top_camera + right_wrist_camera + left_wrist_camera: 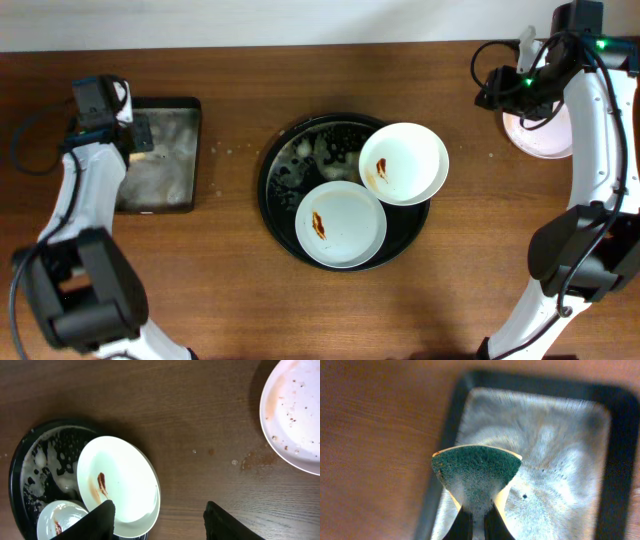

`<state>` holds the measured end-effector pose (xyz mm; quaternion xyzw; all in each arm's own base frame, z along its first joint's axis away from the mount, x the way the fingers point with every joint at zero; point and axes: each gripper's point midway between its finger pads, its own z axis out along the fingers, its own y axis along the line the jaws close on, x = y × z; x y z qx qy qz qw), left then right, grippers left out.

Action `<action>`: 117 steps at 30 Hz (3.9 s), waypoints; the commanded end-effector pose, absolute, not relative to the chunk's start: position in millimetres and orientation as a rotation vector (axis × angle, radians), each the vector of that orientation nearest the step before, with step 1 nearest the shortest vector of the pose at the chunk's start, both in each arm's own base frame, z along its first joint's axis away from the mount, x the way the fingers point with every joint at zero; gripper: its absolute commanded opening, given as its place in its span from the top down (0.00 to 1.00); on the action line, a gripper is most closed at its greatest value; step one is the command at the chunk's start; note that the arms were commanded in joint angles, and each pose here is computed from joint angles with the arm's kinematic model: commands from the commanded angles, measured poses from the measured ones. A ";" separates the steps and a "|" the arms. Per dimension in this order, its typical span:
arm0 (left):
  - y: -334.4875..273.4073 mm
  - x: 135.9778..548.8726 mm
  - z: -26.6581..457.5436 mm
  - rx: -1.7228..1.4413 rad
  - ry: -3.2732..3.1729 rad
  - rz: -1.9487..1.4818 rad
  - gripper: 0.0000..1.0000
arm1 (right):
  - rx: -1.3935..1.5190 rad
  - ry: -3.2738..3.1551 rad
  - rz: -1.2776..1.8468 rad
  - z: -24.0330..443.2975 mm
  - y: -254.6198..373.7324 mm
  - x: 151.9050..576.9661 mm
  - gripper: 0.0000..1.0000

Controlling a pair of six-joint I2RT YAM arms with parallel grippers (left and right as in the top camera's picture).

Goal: Clean dirty plates on tray and stack at the side
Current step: 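Return the sponge to the black tray with the left gripper, then grasp the upper white plate rim with the right gripper and lift it, then bring the sponge in the left gripper over the tilted white plate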

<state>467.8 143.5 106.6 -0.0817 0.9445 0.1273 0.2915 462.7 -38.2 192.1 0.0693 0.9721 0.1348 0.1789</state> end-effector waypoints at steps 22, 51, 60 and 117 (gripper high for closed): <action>124.5 474.8 118.5 -0.103 2.486 0.226 0.99 | 0.133 2.936 0.421 118.6 -26.4 450.7 0.38; 89.1 457.1 129.4 -0.028 2.543 0.158 1.00 | -0.070 2.893 0.735 30.1 46.7 438.4 0.53; 89.1 457.0 129.3 -0.028 2.544 0.158 0.99 | -0.072 2.879 0.781 32.9 51.5 438.5 0.96; -298.2 466.9 30.3 -0.084 2.506 -0.831 1.00 | 0.184 2.768 0.128 163.7 167.6 440.0 0.96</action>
